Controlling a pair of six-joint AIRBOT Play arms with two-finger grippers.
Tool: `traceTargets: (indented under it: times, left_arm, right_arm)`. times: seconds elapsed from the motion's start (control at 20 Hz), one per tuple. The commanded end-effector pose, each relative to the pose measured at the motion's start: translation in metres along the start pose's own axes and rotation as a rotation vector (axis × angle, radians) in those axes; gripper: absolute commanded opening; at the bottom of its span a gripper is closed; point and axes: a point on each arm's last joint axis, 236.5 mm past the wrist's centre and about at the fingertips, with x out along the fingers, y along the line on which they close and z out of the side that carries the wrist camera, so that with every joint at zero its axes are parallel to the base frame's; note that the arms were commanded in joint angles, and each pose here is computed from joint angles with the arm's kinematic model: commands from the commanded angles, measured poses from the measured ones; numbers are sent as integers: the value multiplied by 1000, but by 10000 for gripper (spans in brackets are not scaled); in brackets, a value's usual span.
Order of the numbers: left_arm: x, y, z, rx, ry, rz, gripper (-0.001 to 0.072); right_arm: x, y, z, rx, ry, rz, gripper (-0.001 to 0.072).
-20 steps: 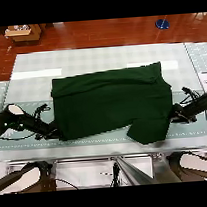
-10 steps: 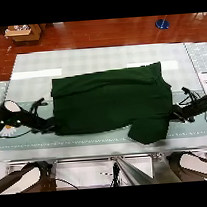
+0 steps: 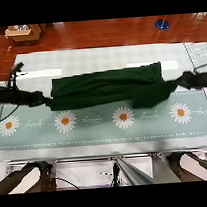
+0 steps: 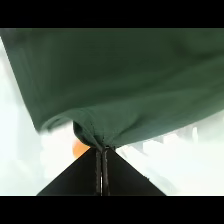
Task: Fold the shirts.
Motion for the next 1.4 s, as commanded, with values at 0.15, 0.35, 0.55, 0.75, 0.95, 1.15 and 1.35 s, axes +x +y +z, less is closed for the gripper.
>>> traceTargets:
  times: [0.15, 0.35, 0.55, 0.75, 0.95, 1.15, 1.35]
  left_arm:
    - [18, 31, 63, -49, -191, 59, 26]
    - [50, 52, 77, -100, -163, 58, 26]
    - [67, 67, 110, -97, -157, 57, 26]
    - [94, 83, 121, -116, -120, 55, 27]
    - [118, 95, 106, -146, -53, 49, 138]
    - [87, 108, 100, -120, 1, 71, 616]
    - [47, 111, 81, -145, 103, 33, 600]
  right_arm:
    - [36, 22, 101, -19, -209, -29, 22]
    - [90, -3, 105, 20, -150, -46, 22]
    - [129, -25, 102, 42, -134, -82, 22]
    - [148, -40, 108, 53, -172, -118, 22]
    - [155, -45, 98, 69, -134, -115, 137]
    - [108, -57, 114, -7, -113, -158, 406]
    - [46, -122, 96, -2, 33, -351, 530]
